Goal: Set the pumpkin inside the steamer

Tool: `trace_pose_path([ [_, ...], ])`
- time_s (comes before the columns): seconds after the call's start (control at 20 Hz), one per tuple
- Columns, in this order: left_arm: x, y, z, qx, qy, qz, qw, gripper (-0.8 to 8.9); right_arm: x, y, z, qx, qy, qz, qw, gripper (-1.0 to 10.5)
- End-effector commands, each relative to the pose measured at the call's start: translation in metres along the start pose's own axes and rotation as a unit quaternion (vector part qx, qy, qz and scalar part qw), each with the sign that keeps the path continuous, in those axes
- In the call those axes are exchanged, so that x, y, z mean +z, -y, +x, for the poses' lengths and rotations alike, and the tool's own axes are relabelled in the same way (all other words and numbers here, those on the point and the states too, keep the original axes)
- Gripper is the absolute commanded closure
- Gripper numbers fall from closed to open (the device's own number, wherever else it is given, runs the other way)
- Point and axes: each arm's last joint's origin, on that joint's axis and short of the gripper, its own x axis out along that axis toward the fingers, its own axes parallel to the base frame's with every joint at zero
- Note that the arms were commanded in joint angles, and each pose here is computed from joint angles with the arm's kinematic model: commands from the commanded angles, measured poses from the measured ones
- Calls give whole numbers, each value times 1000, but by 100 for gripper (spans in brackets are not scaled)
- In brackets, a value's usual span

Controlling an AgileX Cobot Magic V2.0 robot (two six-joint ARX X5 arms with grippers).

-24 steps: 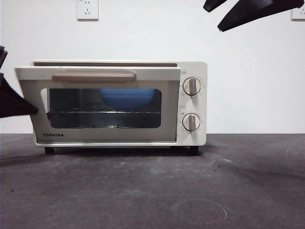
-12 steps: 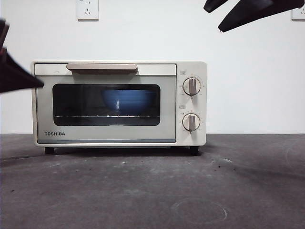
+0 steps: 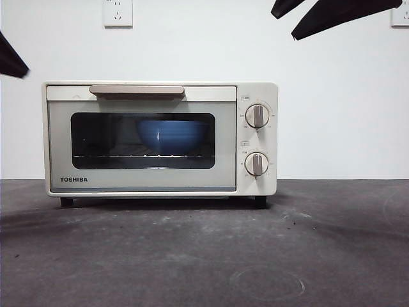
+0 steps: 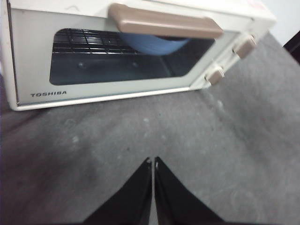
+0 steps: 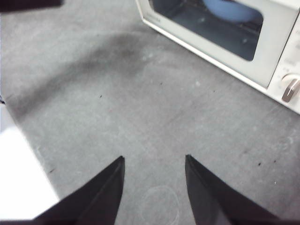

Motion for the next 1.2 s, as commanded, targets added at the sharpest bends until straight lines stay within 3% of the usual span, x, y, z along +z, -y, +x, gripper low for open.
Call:
trace_pose_path([
  [0.05, 1, 12, -20, 12, 9, 41, 999, 798, 4, -2, 0, -1, 12, -1, 1000, 740],
  [0.4, -12, 26, -52, 26, 9, 60, 998, 798, 4, 0, 0, -21, 14, -1, 1000, 740],
  [0.45, -13, 26, -53, 26, 7, 58, 998, 798, 4, 0, 0, -21, 14, -1, 1000, 762],
  [0.55, -15, 26, -54, 27, 1, 56, 998, 797, 4, -1, 0, -21, 14, -3, 1000, 945],
  [1.2, -15, 26, -54, 27, 0, 56, 998, 795, 4, -1, 0, -20, 14, 1, 1000, 939],
])
